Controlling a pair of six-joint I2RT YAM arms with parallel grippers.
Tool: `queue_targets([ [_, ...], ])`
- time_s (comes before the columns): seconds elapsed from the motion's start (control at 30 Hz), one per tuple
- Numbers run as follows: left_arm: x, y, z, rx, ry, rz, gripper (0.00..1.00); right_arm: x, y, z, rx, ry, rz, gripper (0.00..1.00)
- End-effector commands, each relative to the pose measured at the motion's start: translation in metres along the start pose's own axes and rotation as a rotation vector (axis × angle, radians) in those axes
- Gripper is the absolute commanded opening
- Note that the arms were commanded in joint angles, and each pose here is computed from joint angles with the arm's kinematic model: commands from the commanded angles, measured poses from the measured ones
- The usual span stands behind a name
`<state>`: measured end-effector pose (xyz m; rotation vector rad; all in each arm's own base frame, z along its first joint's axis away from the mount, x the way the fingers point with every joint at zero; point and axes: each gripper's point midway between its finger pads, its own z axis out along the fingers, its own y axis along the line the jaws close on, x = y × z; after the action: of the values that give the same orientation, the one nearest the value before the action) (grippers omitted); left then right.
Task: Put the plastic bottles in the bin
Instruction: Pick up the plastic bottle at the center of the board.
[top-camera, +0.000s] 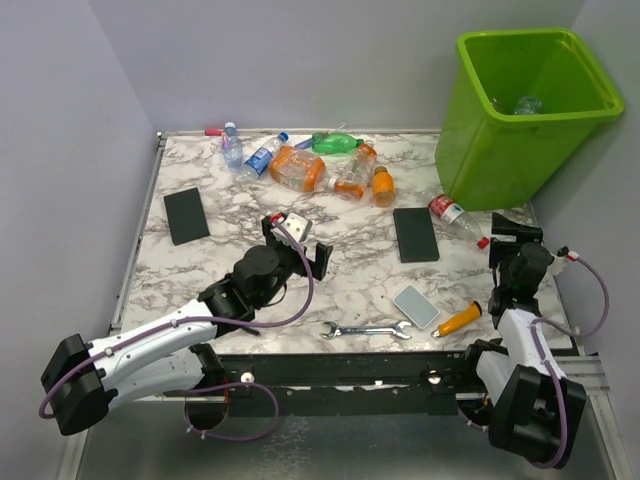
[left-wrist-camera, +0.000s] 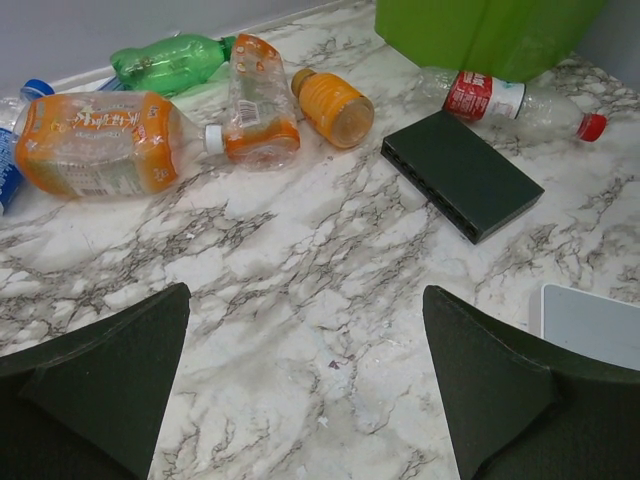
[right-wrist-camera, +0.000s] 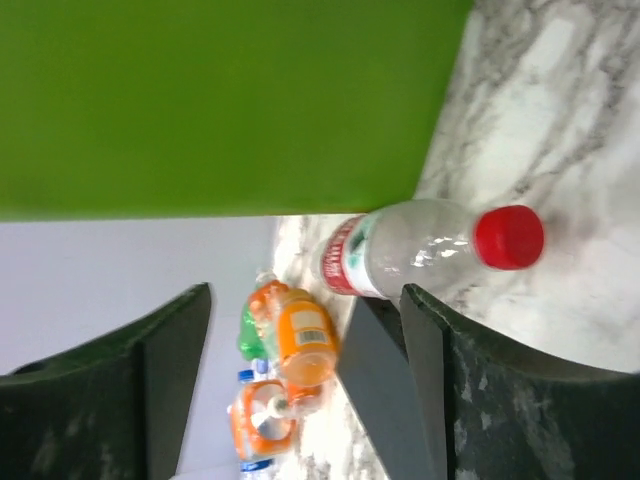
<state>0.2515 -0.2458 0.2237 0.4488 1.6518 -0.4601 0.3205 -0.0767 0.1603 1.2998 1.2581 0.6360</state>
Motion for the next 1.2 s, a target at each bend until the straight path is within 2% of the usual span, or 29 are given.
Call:
queue_targets([
  [0.0, -0.019, -0.005, -0.004, 0.023, -0.044, -0.015, 0.99, 0.015, -0.052, 0.001, 0.168, 0.054, -0.023, 0.84],
  [0.07, -0.018, -0.005, -0.004, 0.021, -0.043, -0.013, 0.99, 0.021, -0.06, 0.007, 0.183, 0.086, 0.002, 0.88],
  [0.2, -0.016, -0.005, -0.003, 0.018, -0.037, -0.006, 0.99, 0.026, -0.075, 0.018, 0.204, 0.103, 0.032, 0.9],
  [0.47, -0.01, -0.005, 0.001, 0.01, -0.019, 0.008, 0.99, 0.028, -0.098, 0.033, 0.249, 0.083, 0.074, 0.89],
  [0.6, -0.006, -0.004, 0.002, 0.007, -0.009, 0.016, 0.99, 0.027, -0.109, 0.038, 0.266, 0.058, 0.101, 0.85],
  [0.77, -0.001, -0.004, 0.005, 0.003, 0.006, 0.024, 0.99, 0.031, -0.12, 0.041, 0.277, 0.047, 0.164, 0.73],
  [0.93, 0.003, -0.006, 0.008, 0.007, 0.02, 0.029, 0.99, 0.031, -0.126, 0.042, 0.281, 0.03, 0.193, 0.53],
  [1.17, 0.005, -0.006, 0.008, 0.006, 0.025, 0.029, 0.99, 0.025, -0.123, 0.041, 0.27, 0.002, 0.187, 0.31],
])
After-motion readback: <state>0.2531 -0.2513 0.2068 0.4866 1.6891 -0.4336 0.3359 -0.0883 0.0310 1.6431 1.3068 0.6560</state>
